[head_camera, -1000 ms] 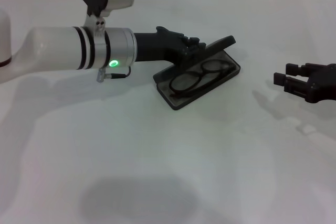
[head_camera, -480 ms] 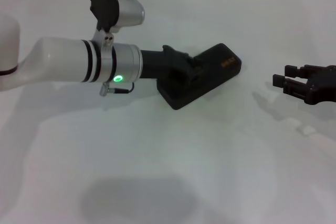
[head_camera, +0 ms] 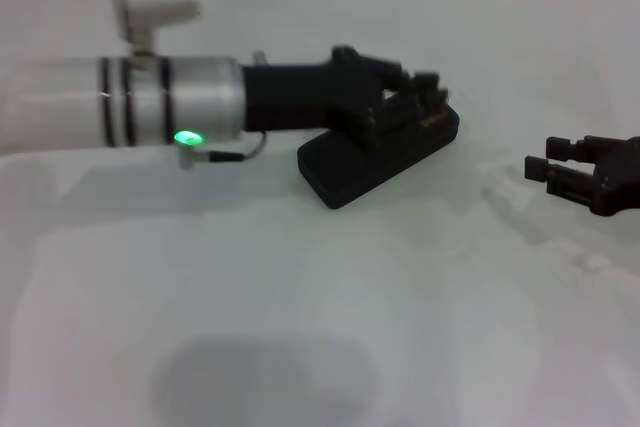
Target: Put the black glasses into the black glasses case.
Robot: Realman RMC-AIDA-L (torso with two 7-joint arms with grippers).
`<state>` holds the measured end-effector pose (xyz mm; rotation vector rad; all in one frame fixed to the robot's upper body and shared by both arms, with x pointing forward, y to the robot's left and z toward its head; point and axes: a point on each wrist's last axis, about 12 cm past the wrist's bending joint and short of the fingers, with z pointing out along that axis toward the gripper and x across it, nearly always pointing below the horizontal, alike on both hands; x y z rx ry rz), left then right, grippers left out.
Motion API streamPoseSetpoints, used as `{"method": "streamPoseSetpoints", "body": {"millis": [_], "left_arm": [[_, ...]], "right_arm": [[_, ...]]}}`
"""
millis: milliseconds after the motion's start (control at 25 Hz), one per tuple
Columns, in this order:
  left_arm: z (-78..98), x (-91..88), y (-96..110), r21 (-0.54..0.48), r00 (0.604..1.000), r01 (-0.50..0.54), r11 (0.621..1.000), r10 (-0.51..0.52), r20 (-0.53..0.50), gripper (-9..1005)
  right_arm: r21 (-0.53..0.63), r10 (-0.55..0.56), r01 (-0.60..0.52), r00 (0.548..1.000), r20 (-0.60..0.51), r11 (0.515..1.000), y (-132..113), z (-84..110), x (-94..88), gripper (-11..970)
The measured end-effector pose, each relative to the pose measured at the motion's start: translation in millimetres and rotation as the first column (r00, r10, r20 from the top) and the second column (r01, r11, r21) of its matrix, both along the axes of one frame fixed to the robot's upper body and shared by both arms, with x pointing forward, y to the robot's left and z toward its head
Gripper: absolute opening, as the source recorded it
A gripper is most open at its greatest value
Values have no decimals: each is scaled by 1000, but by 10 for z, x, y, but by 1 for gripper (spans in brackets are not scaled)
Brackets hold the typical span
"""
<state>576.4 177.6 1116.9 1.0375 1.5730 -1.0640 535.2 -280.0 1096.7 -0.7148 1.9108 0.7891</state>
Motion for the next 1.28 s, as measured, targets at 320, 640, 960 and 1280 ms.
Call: {"method": "streamPoseSetpoints", "body": {"millis": [320,640,960,1280], "left_arm": [[131,-199,623,-168,996,-63,984,51,-77,201],[15,-426,712,-137,994,76,988,-86,-64,205],[-13,-634,972,-176,993,111,978,-115,-8,273],[-92,-814,1177,-145,995,100,984,-99,14,486]], "right_arm": [[31,68,-71,995,71,997,49,92,-4,428],[79,277,-285,955,101,955,281,233,-22,431],[225,469,-515,853,228,827,644,406,-128,481],[230,524,-572,817,241,787,809,432,-153,664]]}}
